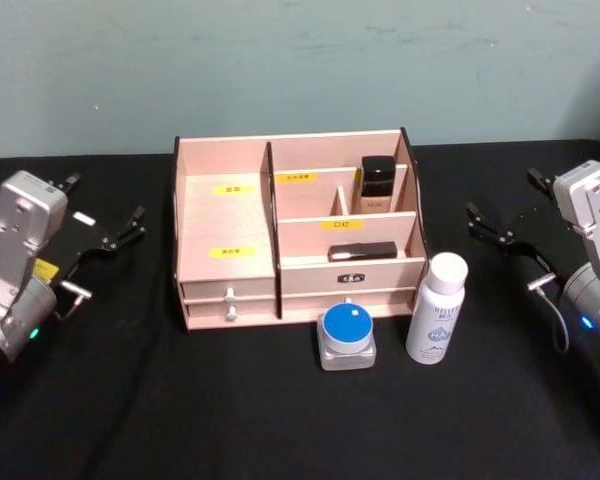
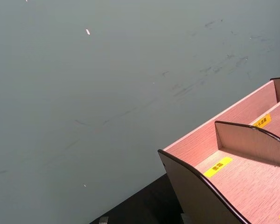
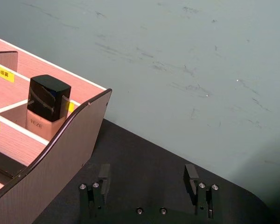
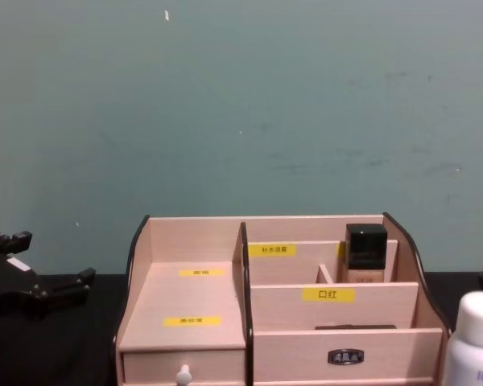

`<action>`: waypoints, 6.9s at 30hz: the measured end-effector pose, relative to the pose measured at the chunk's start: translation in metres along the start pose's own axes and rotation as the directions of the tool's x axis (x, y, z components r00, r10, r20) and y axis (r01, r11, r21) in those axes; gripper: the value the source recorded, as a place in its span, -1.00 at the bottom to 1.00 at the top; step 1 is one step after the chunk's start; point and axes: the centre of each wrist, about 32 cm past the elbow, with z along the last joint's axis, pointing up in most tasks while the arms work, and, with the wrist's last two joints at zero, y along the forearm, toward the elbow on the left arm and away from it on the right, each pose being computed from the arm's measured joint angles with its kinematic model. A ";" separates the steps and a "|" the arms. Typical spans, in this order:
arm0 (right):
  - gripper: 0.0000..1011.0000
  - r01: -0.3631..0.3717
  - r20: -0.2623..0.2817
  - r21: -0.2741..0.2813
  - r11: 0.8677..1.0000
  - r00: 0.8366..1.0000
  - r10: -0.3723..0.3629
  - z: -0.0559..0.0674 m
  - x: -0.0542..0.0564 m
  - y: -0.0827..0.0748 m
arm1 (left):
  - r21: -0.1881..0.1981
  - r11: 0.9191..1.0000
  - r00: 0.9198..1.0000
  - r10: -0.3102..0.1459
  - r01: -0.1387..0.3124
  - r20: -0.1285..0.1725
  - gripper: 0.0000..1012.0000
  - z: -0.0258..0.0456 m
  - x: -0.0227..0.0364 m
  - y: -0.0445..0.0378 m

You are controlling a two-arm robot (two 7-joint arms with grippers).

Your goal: Pick up the facial cleanser and watermelon frost from the table and place them into the tiered storage box.

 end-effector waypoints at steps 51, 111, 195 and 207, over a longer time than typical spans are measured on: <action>0.98 -0.062 -0.085 0.041 0.997 0.994 0.065 0.039 0.032 -0.020 | 0.000 1.000 1.000 0.000 0.000 0.000 0.98 0.0000 0.0000 0.0000; 0.98 -0.455 -0.233 -0.099 0.885 0.875 0.424 0.068 -0.001 -0.111 | 0.000 1.000 1.000 0.000 0.000 0.000 0.98 0.0000 0.0000 0.0000; 0.24 -0.481 -0.261 -0.074 0.874 0.855 0.449 0.032 -0.016 -0.041 | 0.000 1.000 1.000 0.000 0.000 0.000 0.98 0.0000 0.0000 0.0000; 0.19 -0.481 -0.272 -0.070 0.874 0.852 0.447 0.034 -0.015 -0.045 | 0.000 1.000 1.000 0.000 0.000 0.000 0.98 0.0000 0.0000 0.0000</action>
